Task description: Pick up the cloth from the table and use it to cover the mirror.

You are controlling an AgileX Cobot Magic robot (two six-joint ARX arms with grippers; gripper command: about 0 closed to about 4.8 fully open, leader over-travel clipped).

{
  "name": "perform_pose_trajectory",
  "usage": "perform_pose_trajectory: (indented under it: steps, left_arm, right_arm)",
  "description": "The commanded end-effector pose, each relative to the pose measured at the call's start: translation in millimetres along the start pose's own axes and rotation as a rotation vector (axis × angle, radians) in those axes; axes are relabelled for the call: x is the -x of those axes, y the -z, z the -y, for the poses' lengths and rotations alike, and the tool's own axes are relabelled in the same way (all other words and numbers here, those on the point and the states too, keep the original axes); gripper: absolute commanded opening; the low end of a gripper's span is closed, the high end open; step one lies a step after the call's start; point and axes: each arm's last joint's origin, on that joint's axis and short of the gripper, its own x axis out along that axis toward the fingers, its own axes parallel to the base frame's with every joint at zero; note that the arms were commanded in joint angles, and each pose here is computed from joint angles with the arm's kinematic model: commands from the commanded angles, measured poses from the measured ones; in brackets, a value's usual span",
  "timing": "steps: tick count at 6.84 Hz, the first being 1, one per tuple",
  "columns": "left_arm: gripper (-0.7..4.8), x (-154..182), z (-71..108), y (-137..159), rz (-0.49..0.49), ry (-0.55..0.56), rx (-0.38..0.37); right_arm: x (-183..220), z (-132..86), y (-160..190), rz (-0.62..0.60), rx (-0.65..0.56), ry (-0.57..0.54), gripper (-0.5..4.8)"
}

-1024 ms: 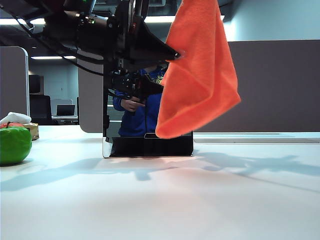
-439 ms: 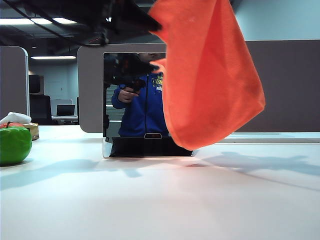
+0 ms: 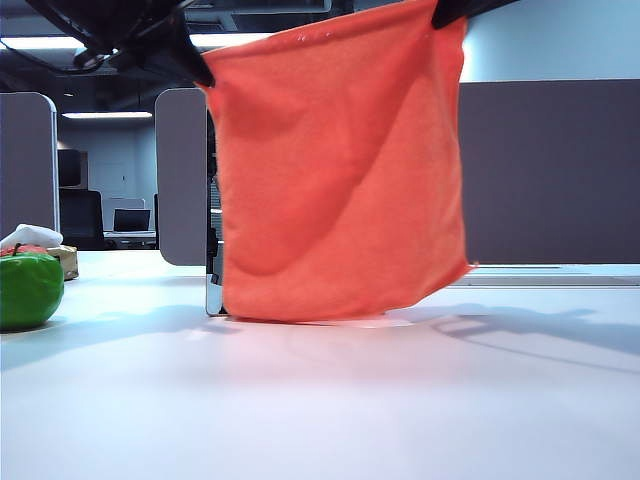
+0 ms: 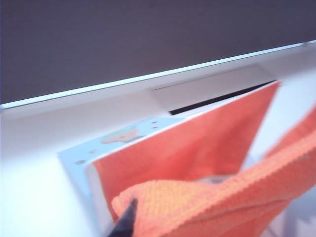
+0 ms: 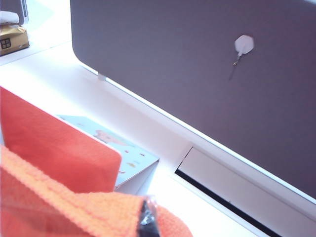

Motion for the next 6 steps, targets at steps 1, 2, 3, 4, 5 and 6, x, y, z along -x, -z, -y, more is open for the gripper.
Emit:
perform_pose_trajectory:
  steps: [1,2,3,4,5,6]
  left_arm:
    - [-0.05,2.0,-4.2,-3.0,0.016,-0.153,-0.052]
    - [-0.05,2.3,-5.9,-5.5,0.037,-0.217,-0.094]
    - [-0.05,2.9,-7.8,-7.5,0.057,-0.236,-0.097]
    - [-0.06,4.4,-13.7,-11.4,0.099,-0.263,-0.098]
    - [-0.05,4.9,-18.3,-13.0,0.119,-0.278,-0.098]
    - [-0.05,0.0,-37.1,-9.4,0.134,-0.271,-0.084]
  right_arm:
    - [-12.6,-1.1,5.3,-0.020,0.000,0.004,-0.05]
    - [-21.0,-2.5,10.8,-0.042,-0.001,-0.002,-0.05]
    - [-23.4,-3.0,12.2,-0.046,-0.001,-0.010,-0.05]
    - [-27.2,-3.2,12.6,-0.033,-0.002,-0.011,-0.05]
    - [-27.6,-3.0,11.6,-0.020,-0.005,-0.007,-0.05]
    - [-33.4,-2.0,7.8,0.044,-0.005,0.010,-0.05]
